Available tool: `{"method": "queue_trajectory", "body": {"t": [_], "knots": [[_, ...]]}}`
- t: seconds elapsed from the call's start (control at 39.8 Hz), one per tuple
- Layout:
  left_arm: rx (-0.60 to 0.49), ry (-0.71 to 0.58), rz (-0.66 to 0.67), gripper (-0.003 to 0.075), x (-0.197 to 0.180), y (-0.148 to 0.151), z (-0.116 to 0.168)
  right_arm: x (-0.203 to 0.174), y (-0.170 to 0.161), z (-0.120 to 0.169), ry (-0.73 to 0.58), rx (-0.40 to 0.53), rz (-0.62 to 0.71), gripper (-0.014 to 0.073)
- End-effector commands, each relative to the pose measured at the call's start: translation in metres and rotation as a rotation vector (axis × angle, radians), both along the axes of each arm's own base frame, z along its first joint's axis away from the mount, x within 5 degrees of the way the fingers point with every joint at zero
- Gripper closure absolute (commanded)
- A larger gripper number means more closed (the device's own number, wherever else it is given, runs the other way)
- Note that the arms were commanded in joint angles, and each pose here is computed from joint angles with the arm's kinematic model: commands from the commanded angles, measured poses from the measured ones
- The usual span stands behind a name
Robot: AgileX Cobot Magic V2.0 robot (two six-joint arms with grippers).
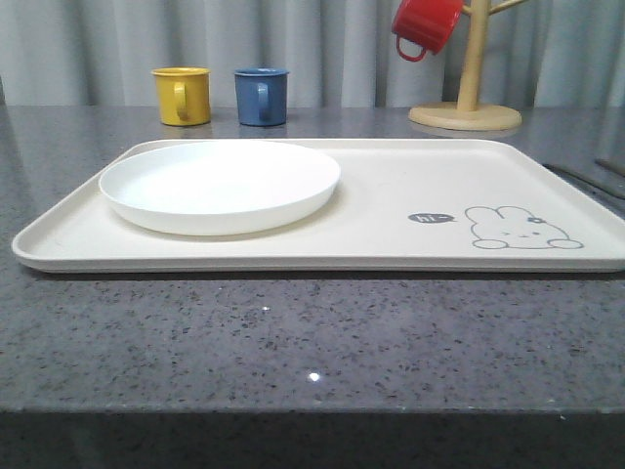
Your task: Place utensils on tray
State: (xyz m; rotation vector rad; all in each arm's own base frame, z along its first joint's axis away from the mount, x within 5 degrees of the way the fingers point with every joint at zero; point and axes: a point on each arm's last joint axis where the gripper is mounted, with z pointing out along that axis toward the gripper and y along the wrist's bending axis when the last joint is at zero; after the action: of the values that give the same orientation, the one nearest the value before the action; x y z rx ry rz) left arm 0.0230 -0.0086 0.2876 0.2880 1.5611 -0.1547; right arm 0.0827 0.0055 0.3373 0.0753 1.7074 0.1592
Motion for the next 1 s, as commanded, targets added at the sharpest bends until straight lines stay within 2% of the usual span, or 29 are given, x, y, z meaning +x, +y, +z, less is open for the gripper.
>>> {"method": "queue_trajectory", "body": {"t": [0.0, 0.83, 0.88, 0.98], "knots": [[-0.051, -0.105, 0.002, 0.0738, -0.0036, 0.0011, 0.0154, 0.0010, -0.0012, 0.0166, -0.097, 0.000, -0.013, -0.0029], [-0.051, -0.105, 0.002, 0.0738, -0.0036, 0.0011, 0.0154, 0.0010, -0.0010, 0.0168, -0.099, 0.007, -0.012, -0.0027], [-0.051, -0.105, 0.002, 0.0738, -0.0036, 0.0011, 0.0154, 0.0010, -0.0010, 0.0167, -0.097, 0.007, -0.012, -0.0010], [-0.051, -0.105, 0.002, 0.0738, -0.0036, 0.0011, 0.0154, 0.0023, -0.0009, 0.0163, -0.087, 0.007, -0.011, 0.0103]]}}
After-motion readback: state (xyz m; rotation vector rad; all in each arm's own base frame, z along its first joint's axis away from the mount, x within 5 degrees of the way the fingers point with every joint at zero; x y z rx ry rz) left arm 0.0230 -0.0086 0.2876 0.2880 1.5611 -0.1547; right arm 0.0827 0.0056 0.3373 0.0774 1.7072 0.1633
